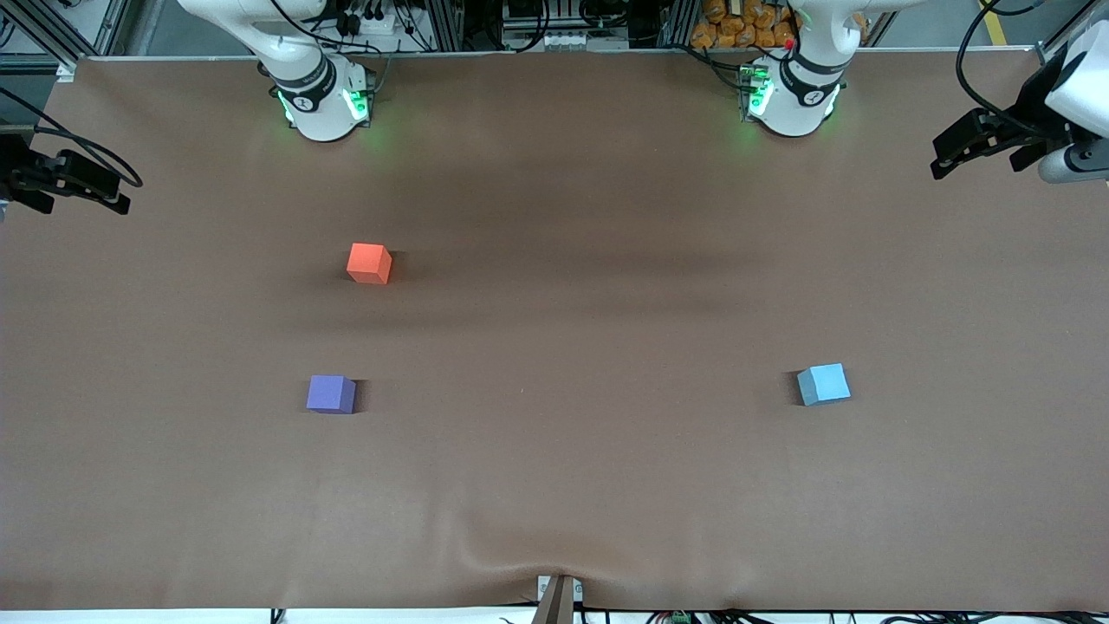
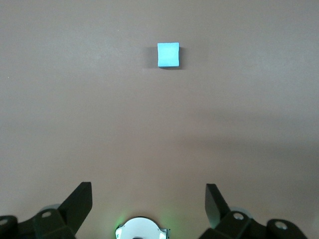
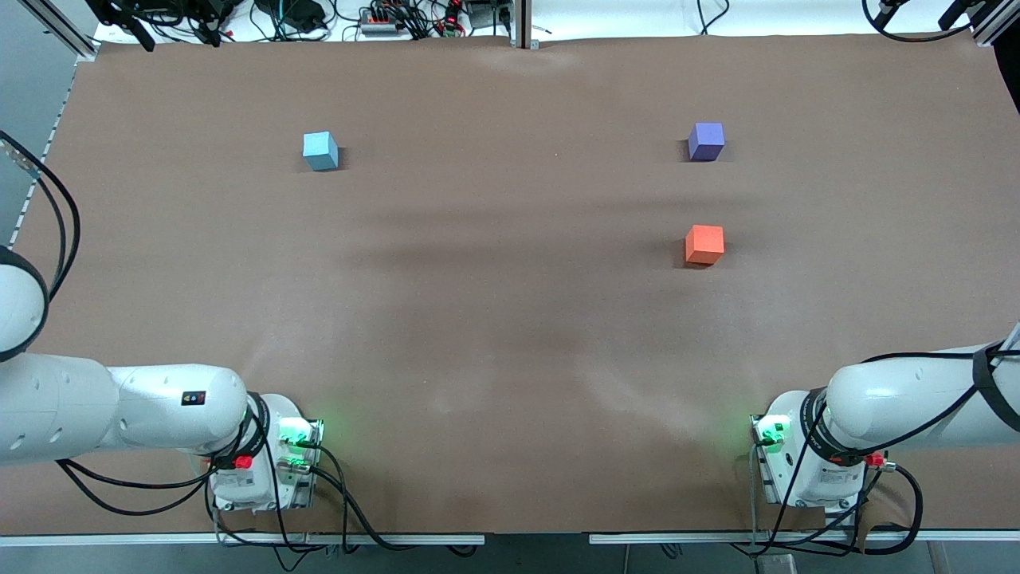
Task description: Place blue block between orange and purple blocks
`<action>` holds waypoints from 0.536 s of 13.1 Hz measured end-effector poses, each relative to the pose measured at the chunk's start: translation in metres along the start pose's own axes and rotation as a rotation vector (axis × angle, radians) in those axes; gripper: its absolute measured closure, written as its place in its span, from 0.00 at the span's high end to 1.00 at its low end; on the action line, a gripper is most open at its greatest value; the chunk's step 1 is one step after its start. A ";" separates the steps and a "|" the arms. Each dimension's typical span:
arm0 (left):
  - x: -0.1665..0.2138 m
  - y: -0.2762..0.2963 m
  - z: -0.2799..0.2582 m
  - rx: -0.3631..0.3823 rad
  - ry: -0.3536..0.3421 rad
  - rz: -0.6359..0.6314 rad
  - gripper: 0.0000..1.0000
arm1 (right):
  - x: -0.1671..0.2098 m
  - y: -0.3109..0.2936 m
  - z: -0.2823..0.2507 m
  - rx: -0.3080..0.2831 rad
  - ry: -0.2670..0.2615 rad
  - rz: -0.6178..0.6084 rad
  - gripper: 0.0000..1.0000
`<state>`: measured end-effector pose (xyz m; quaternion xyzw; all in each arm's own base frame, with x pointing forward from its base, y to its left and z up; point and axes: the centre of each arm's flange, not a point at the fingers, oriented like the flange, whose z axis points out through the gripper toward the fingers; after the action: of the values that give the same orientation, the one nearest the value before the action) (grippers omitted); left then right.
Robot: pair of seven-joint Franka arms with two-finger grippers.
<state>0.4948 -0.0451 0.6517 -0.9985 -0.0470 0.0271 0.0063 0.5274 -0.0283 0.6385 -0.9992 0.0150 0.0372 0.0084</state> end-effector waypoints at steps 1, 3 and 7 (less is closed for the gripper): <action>0.001 -0.001 0.001 0.000 -0.002 -0.003 1.00 | 0.000 0.000 0.000 0.000 0.000 0.000 1.00; 0.002 -0.003 0.001 -0.001 -0.003 -0.006 1.00 | 0.000 0.000 0.000 0.000 0.000 0.000 1.00; 0.015 0.001 0.006 -0.009 -0.009 0.000 1.00 | 0.000 0.000 0.000 0.000 -0.001 0.000 1.00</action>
<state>0.5098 -0.0440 0.6446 -0.9984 -0.0469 0.0314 0.0017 0.5275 -0.0283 0.6381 -0.9991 0.0151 0.0376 0.0084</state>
